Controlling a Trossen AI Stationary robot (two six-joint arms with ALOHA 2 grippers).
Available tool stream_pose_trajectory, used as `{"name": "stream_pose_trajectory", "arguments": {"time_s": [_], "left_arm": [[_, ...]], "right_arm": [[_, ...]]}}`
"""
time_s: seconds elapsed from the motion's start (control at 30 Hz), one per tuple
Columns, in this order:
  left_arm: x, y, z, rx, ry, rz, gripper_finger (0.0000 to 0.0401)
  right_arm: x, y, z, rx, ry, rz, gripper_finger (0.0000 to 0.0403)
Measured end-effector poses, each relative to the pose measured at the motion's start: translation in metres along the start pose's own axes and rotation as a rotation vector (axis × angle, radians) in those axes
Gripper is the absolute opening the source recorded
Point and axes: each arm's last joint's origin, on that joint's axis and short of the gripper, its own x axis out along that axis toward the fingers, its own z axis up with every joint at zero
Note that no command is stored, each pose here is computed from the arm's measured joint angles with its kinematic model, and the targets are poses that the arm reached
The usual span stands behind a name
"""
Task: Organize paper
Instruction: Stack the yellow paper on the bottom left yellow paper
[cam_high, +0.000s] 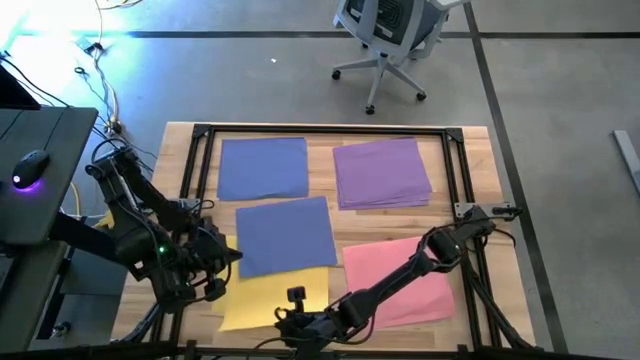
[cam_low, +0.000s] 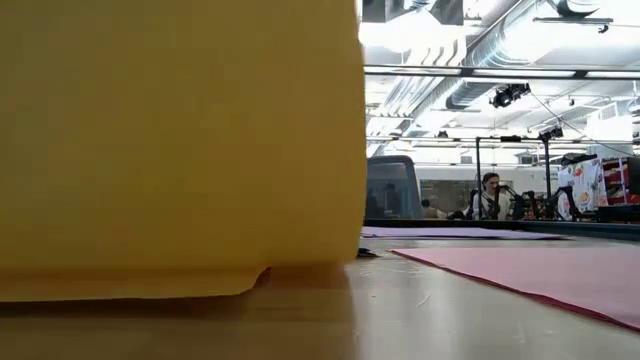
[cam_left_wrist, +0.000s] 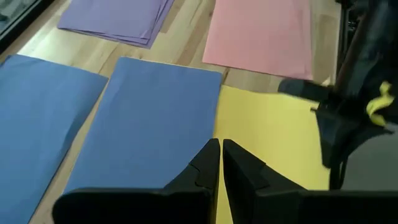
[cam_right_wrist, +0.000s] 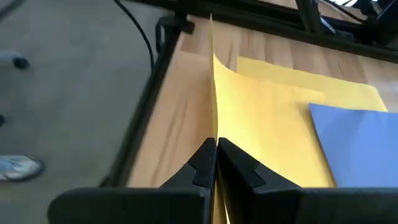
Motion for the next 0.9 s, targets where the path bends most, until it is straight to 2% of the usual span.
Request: {"name": "stream_pose_trajectory", "arguments": {"time_s": [0.1,0.33,0.47,0.57,0.77,0.9], "left_arm": [[0.003,0.0,-0.002,-0.009,0.003,0.009,0.0],[0.007,-0.001,-0.006,-0.021,0.008,0.019,0.0],[0.007,-0.001,-0.005,-0.023,0.006,0.02,0.0],[0.008,-0.001,-0.005,-0.025,0.004,0.021,0.0],[0.008,-0.002,-0.006,-0.028,0.005,0.025,0.0],[0.01,-0.003,-0.006,-0.033,0.007,0.029,0.0]], "right_arm": [[0.002,-0.005,0.002,-0.041,-0.016,-0.055,0.0],[-0.001,-0.012,0.012,-0.046,-0.061,-0.193,0.0],[0.012,-0.003,-0.008,-0.059,0.002,-0.105,0.0],[0.022,0.0,-0.021,-0.136,0.044,-0.105,0.0],[0.027,-0.024,-0.014,-0.208,0.043,-0.266,0.0],[0.028,-0.038,-0.003,-0.189,0.018,-0.343,0.0]]}}
